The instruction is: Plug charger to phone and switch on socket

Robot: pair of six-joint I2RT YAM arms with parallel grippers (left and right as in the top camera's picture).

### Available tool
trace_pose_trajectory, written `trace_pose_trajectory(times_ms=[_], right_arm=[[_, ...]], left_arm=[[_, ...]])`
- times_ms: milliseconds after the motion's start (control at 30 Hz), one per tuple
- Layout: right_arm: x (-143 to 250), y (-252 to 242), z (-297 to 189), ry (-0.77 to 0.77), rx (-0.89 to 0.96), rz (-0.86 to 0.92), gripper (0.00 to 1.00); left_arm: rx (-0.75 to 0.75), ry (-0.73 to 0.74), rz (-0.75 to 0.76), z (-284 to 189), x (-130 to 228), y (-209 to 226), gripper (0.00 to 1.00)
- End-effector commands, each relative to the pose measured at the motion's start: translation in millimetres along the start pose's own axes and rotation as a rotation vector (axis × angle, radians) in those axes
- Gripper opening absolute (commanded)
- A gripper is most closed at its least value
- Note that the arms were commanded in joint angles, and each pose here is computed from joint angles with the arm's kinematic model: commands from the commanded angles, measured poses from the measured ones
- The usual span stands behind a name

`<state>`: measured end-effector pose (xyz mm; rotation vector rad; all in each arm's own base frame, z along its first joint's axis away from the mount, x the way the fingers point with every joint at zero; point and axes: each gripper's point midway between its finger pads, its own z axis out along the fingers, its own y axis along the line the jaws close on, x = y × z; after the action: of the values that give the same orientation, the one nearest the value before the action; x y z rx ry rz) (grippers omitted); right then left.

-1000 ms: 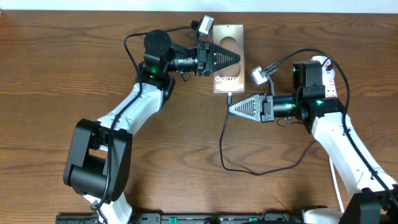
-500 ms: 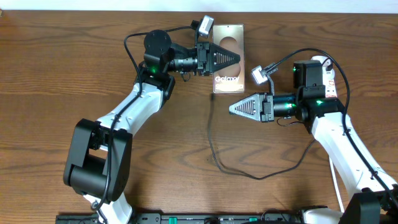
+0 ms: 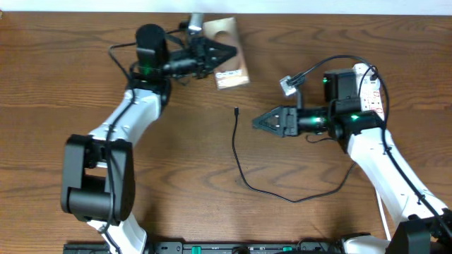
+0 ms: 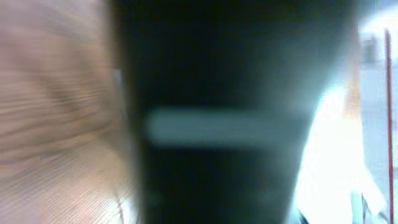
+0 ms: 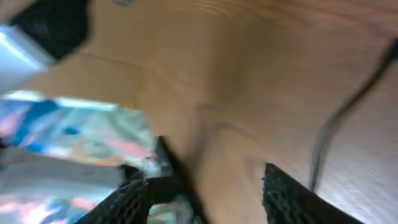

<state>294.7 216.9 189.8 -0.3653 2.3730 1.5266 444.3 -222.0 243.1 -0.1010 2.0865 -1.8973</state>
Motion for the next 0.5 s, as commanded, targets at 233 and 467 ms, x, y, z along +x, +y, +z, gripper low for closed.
trace_pose_trajectory(times_ms=[233,467], right_arm=[[-3.1,-57.8,46.3,-0.03,0.43,-0.034,0.59],[3.4,-102.3,91.0,-0.017,0.5,0.039,0.56]], left_arm=[[-0.052,-0.035,0.076,-34.7,-14.7,12.3,0.07],[-0.054,-0.021,0.043,-41.6,-13.1,16.3,0.08]])
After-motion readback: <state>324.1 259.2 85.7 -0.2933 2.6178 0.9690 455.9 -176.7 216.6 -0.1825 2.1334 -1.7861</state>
